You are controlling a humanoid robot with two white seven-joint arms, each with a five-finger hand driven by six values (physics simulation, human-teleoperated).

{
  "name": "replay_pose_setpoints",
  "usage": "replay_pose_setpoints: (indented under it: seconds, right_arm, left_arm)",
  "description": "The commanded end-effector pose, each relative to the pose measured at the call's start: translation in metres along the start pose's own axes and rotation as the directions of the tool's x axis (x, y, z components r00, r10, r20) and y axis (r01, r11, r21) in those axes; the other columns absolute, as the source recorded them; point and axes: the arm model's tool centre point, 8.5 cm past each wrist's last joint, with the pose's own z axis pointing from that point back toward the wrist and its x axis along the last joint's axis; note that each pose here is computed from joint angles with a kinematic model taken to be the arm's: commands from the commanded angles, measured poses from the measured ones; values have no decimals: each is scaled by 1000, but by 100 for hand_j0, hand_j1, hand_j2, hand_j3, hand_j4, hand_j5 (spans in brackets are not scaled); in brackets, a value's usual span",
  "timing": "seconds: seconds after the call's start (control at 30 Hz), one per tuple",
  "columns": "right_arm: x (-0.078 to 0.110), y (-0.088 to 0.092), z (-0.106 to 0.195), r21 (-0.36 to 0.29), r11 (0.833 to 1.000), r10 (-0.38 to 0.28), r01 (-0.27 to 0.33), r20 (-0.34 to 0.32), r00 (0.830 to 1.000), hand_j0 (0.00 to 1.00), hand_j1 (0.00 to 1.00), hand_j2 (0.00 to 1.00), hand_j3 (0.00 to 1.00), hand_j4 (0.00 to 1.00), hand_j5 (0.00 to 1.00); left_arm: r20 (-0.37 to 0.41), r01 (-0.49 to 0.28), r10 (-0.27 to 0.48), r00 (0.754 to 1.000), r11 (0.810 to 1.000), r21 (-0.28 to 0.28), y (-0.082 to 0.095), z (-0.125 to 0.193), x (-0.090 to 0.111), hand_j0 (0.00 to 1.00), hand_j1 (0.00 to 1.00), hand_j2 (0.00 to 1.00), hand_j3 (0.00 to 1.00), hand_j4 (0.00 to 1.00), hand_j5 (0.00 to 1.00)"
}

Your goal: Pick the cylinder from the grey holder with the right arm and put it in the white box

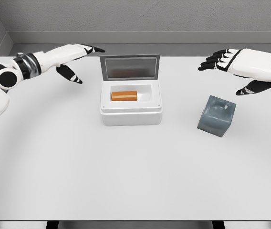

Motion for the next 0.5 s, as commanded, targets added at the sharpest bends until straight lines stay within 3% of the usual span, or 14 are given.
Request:
replay_pose_setpoints:
  seconds: [0.0, 0.47]
  right_arm:
    - [0, -1, 0, -4, 1000, -5, 5, -1, 1000, 100, 100, 100, 100, 100, 100]
    - [1, 0, -1, -3, 1000, -6, 6, 3, 1000, 100, 100, 100, 100, 100, 100]
  left_arm:
    - [8, 2, -2, 1000, 1000, 7, 2, 0, 2, 100, 100, 100, 100, 100, 100]
    - [19, 17, -17, 1000, 1000, -9, -1, -1, 6, 100, 100, 100, 100, 100, 100]
